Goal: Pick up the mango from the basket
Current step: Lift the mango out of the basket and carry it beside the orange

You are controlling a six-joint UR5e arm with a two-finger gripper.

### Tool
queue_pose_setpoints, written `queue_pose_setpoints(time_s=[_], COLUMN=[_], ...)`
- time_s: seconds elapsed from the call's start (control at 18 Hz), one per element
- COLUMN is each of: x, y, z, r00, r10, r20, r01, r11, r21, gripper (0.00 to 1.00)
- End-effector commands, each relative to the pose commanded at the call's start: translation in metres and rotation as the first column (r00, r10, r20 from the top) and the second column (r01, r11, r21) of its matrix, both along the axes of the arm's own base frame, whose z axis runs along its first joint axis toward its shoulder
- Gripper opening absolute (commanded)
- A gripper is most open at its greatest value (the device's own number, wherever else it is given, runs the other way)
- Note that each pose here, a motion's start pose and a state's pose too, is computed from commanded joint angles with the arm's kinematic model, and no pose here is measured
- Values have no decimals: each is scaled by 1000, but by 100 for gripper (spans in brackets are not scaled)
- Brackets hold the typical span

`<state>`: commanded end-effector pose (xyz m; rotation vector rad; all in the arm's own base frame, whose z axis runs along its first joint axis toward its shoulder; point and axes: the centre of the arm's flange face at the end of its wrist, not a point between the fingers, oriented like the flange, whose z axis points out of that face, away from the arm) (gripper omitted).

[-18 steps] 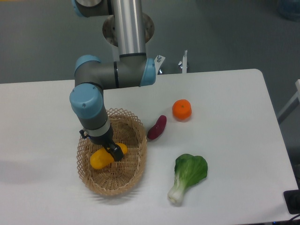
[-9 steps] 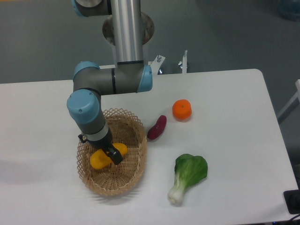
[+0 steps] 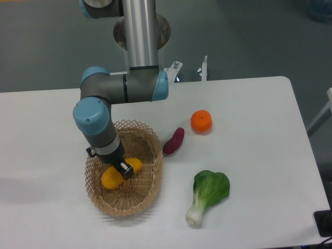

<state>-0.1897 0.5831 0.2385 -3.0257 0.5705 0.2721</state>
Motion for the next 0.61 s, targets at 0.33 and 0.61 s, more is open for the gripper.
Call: queue_pose_setpoints(time_s=[0.33,0.61], x=[-80,-156], y=[-37,-84], z=[61,84], r00=[992,997], r10=[125,76], r20=[34,7], r01=[-128,-76], r11=[984,992], r21=[120,98], gripper=[45,46])
